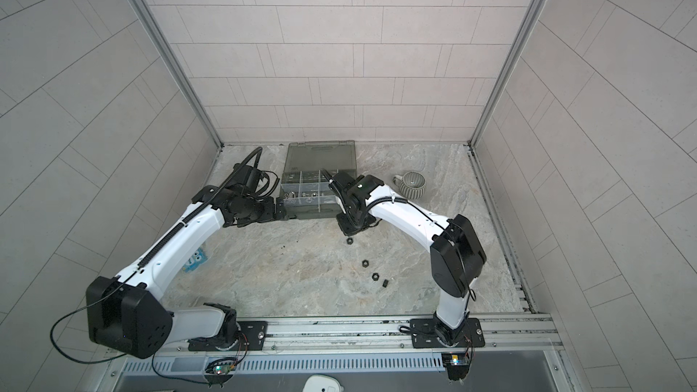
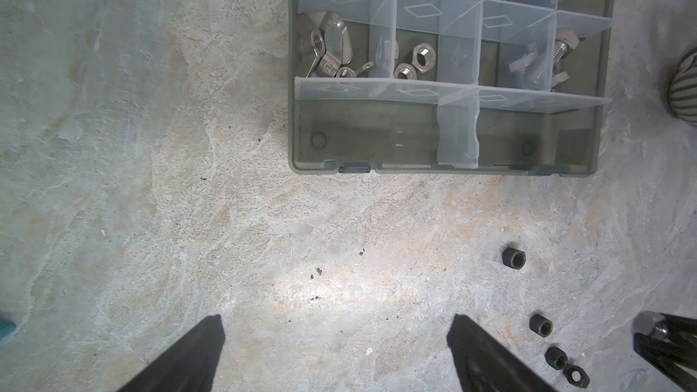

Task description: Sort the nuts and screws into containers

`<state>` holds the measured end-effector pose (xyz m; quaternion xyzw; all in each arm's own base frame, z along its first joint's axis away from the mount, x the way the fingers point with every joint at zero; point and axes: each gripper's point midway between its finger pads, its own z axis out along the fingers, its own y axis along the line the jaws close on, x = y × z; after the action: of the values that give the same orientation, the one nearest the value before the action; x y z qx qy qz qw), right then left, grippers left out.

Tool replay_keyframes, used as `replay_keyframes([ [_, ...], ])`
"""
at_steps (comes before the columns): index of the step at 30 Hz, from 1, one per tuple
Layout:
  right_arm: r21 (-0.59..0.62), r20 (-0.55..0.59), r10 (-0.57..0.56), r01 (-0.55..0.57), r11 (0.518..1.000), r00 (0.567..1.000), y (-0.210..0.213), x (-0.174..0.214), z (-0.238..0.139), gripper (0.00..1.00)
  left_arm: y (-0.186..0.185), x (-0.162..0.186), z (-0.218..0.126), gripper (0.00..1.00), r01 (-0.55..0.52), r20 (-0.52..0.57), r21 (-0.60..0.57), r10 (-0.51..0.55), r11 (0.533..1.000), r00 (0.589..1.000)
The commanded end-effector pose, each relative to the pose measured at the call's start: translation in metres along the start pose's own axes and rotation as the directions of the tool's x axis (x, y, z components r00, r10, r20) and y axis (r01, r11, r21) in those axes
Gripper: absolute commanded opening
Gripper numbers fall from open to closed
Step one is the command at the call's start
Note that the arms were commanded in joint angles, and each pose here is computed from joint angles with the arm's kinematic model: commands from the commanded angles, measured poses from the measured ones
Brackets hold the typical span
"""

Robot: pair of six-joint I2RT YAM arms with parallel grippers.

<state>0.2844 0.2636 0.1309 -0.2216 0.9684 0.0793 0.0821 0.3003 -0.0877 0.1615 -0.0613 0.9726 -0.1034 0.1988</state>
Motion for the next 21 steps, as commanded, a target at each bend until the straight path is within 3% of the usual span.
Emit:
replay_keyframes([
  [1, 0.017, -0.022, -0.031, 0.031, 0.999, 0.999, 0.001, -0.014, 0.001, 0.17, 0.001, -0.006, -0.002, 1.00, -0.002, 0.005, 0.010, 0.002, 1.000, 1.000],
  [16, -0.066, 0.028, -0.023, 0.025, 0.997, 0.999, 0.028, -0.117, 0.031, 0.18, 0.020, 0.002, 0.010, 1.00, 0.060, -0.086, 0.038, -0.057, 0.997, 0.995],
  [21, -0.119, 0.095, -0.002, 0.014, 0.993, 0.995, 0.025, -0.151, 0.037, 0.18, 0.025, 0.005, 0.014, 1.00, 0.078, -0.143, 0.057, -0.070, 0.995, 0.987],
])
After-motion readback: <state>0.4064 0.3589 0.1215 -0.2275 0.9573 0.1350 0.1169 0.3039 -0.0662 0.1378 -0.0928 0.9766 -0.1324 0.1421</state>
